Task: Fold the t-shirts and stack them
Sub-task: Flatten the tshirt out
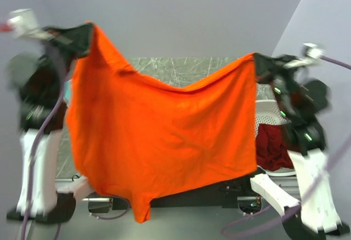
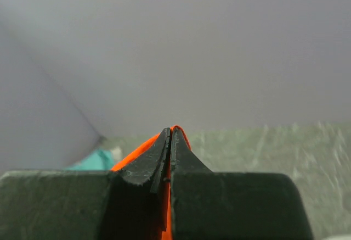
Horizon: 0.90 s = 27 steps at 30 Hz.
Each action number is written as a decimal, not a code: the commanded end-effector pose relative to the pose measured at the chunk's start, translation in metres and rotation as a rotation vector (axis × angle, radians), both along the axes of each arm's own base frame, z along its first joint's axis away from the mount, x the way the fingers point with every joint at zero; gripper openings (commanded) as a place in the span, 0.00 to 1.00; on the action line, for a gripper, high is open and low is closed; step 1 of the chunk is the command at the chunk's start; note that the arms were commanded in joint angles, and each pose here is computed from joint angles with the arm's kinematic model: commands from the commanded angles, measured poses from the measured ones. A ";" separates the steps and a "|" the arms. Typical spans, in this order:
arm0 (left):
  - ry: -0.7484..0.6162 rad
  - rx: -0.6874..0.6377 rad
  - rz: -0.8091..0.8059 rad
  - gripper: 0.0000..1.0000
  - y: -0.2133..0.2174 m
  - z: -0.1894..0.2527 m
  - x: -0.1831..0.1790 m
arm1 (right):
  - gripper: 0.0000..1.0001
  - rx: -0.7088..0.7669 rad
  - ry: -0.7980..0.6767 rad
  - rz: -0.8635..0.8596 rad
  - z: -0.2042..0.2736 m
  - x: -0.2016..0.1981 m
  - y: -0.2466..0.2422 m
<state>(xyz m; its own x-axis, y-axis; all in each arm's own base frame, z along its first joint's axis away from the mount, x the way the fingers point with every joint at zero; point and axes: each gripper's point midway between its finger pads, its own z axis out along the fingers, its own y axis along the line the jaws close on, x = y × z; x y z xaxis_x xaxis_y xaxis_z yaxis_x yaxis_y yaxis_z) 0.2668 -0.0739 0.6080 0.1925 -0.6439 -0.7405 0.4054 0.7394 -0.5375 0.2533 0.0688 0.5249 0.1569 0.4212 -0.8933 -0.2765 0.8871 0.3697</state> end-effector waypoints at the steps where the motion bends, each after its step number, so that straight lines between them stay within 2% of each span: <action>1: 0.290 0.064 -0.080 0.01 -0.026 -0.105 0.102 | 0.00 -0.071 0.191 -0.100 -0.084 0.084 -0.003; 2: 0.387 0.078 -0.113 0.01 -0.034 -0.146 0.132 | 0.00 -0.079 0.219 -0.106 -0.099 0.097 -0.003; 3: 0.420 0.096 -0.117 0.04 -0.037 -0.164 0.148 | 0.00 -0.080 0.240 -0.127 -0.113 0.112 -0.009; 4: 0.458 0.108 -0.121 0.17 -0.039 -0.183 0.163 | 0.00 -0.092 0.327 -0.142 -0.150 0.135 -0.011; 5: 0.546 0.119 -0.129 0.26 -0.043 -0.223 0.189 | 0.00 -0.089 0.364 -0.148 -0.167 0.147 -0.015; 6: 0.583 0.130 -0.108 0.37 -0.040 -0.241 0.204 | 0.00 -0.074 0.400 -0.172 -0.184 0.160 -0.028; 7: 0.634 0.142 -0.115 0.67 -0.042 -0.262 0.214 | 0.00 -0.077 0.483 -0.161 -0.216 0.182 -0.029; 8: 0.686 0.171 -0.119 0.77 -0.044 -0.286 0.236 | 0.14 -0.071 0.528 -0.095 -0.230 0.191 -0.022; 9: 0.729 0.179 -0.134 0.85 -0.047 -0.300 0.242 | 0.30 -0.069 0.573 -0.085 -0.232 0.201 -0.027; 10: 0.761 0.183 -0.149 0.87 -0.050 -0.311 0.245 | 0.39 -0.080 0.669 -0.065 -0.264 0.214 -0.024; 11: 0.776 0.182 -0.166 0.88 -0.054 -0.320 0.247 | 0.46 -0.089 0.698 -0.056 -0.271 0.217 -0.023; 13: 0.765 0.182 -0.176 0.92 -0.058 -0.321 0.243 | 0.53 -0.085 0.692 -0.011 -0.274 0.218 -0.014; 14: 0.758 0.182 -0.180 0.93 -0.060 -0.322 0.236 | 0.65 -0.072 0.681 -0.002 -0.272 0.216 -0.011; 15: 0.765 0.181 -0.180 0.93 -0.059 -0.324 0.231 | 0.67 -0.065 0.659 0.014 -0.266 0.212 -0.007; 19: 0.851 0.184 -0.161 0.93 -0.052 -0.346 0.201 | 0.73 -0.069 0.666 0.045 -0.264 0.200 0.003; 20: 0.910 0.188 -0.159 0.93 -0.050 -0.370 0.189 | 0.73 -0.073 0.673 0.068 -0.266 0.196 0.012; 22: 0.937 0.194 -0.146 0.94 -0.045 -0.380 0.173 | 0.73 -0.078 0.700 0.099 -0.276 0.185 0.022; 23: 0.991 0.200 -0.140 0.94 -0.042 -0.402 0.161 | 0.73 -0.084 0.717 0.128 -0.281 0.178 0.035; 27: 1.096 0.217 -0.135 0.96 -0.035 -0.441 0.127 | 0.72 -0.099 0.804 0.206 -0.316 0.150 0.069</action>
<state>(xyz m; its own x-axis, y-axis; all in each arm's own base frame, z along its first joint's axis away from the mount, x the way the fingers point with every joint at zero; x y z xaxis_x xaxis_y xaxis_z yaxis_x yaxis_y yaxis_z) 0.4166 -0.1147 0.2009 -0.6351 -0.4726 -0.6110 -0.0745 0.8247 -0.5606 0.4254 0.1121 0.2332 -0.5424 0.3098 -0.7809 -0.0940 0.9013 0.4228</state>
